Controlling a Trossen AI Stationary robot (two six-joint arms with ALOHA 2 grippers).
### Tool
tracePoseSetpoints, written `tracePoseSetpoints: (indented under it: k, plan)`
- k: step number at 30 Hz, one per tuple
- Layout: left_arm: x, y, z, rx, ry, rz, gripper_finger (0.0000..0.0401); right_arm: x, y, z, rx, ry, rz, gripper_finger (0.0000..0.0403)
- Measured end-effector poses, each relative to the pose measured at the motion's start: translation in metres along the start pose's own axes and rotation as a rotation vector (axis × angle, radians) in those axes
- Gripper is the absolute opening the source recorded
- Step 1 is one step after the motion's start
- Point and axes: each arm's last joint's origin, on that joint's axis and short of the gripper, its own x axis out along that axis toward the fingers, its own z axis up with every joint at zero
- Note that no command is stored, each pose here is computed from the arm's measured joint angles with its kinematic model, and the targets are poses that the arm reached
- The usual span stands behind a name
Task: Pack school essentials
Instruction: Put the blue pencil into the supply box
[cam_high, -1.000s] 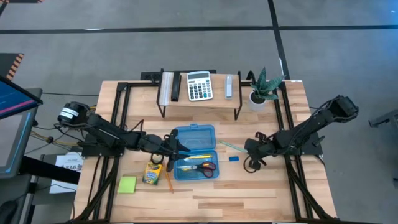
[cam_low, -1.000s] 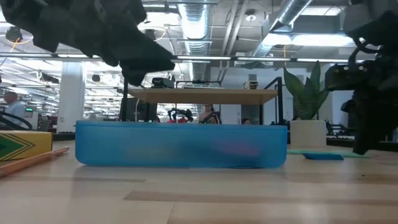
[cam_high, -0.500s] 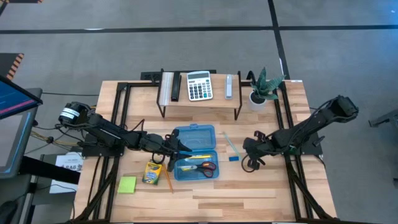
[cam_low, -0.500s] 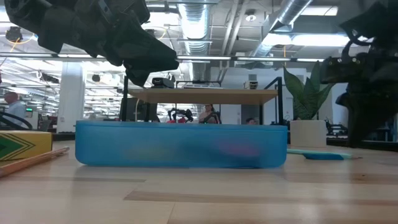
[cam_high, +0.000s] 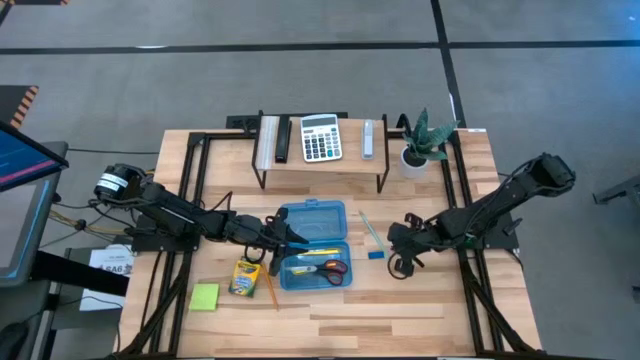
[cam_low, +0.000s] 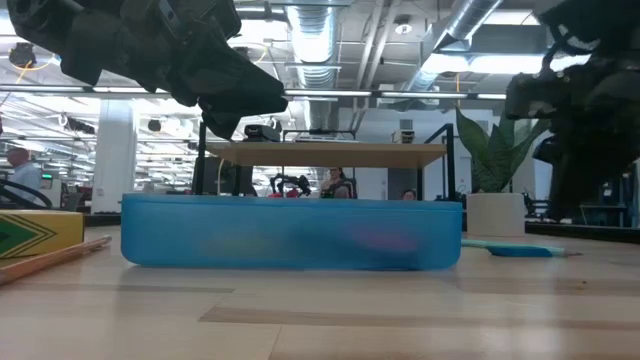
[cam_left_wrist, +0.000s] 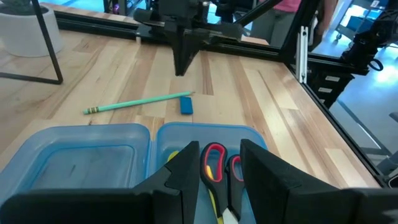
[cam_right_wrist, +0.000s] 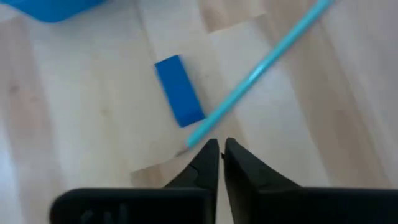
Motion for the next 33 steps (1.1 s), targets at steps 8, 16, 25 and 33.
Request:
tracePoseSetpoints:
  k: [8,16,25,33]
  plan:
    - [0.0,0.0,0.0,0.0,0.001,0.0,0.0102,0.023,0.016,-0.012,-0.024,0.054,-0.02,0.0121]
    - [0.0,0.0,0.0,-0.001,0.001,0.001,0.0102,0.042,0.019,-0.018,0.005,0.08,-0.074,0.0157]
    - [0.0,0.0,0.0,-0.008,-0.001,0.001,0.0102,0.041,0.017,-0.015,0.081,0.068,-0.082,0.0143]
    - [0.0,0.0,0.0,-0.01,-0.001,0.002,0.0102,0.048,0.015,-0.014,0.079,0.066,-0.12,0.0092]
